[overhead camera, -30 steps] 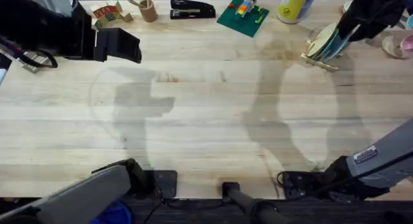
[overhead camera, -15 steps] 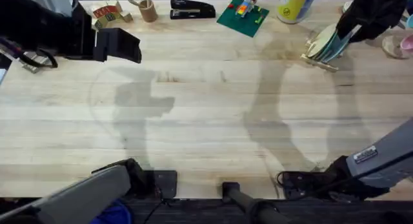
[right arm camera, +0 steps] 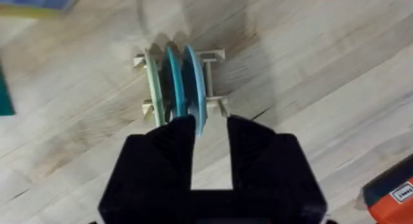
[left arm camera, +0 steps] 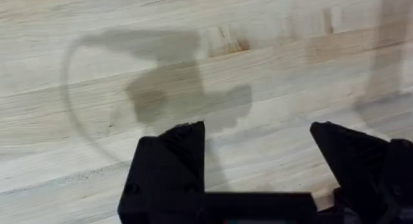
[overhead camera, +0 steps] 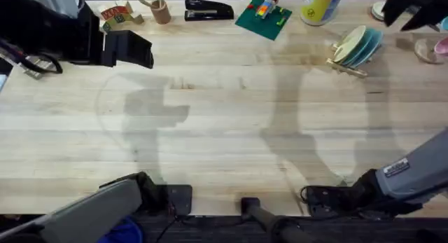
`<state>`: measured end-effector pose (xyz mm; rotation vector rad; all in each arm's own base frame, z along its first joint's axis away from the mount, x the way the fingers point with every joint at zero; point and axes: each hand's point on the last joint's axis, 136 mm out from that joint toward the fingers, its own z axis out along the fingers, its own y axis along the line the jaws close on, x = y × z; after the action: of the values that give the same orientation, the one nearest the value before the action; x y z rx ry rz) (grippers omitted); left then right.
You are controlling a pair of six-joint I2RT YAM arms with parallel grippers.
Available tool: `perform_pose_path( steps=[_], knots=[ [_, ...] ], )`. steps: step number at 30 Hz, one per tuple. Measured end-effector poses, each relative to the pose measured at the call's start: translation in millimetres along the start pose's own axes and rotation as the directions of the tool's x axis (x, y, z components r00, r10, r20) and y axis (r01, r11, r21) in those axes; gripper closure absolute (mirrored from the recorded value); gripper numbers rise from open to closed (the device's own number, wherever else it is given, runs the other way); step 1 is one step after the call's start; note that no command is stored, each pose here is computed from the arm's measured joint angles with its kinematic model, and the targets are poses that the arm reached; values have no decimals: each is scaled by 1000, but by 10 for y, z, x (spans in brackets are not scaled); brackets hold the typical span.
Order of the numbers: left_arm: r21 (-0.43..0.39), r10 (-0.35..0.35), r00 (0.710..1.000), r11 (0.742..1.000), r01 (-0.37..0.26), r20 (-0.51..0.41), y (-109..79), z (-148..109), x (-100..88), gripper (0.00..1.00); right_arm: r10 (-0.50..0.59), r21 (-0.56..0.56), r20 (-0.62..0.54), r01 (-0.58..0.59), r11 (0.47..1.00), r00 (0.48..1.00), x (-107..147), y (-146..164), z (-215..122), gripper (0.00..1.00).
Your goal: Pick up the plates from the table one by one and place each into a slot on the dish rack.
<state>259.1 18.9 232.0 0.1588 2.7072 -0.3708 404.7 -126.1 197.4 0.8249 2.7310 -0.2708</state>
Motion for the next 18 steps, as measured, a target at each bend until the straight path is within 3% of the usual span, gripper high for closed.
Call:
perform_pose_path(
  steps=[4, 13, 18],
  knots=[
    [0, 0, 1000, 1000, 0, 0, 0, 0, 1, 6, 5, -7, 26, -5, 1000, 1000, -62, -36, -243, 594],
    [0, 0, 1000, 1000, 0, 0, 0, 0, 1, 8, 5, -4, 26, -5, 1000, 1000, 8, -170, -717, 478],
    [0, 0, 1000, 1000, 0, 0, 0, 0, 0, 6, 5, -16, 57, -4, 1000, 998, 15, -231, -983, 228]
  ],
)
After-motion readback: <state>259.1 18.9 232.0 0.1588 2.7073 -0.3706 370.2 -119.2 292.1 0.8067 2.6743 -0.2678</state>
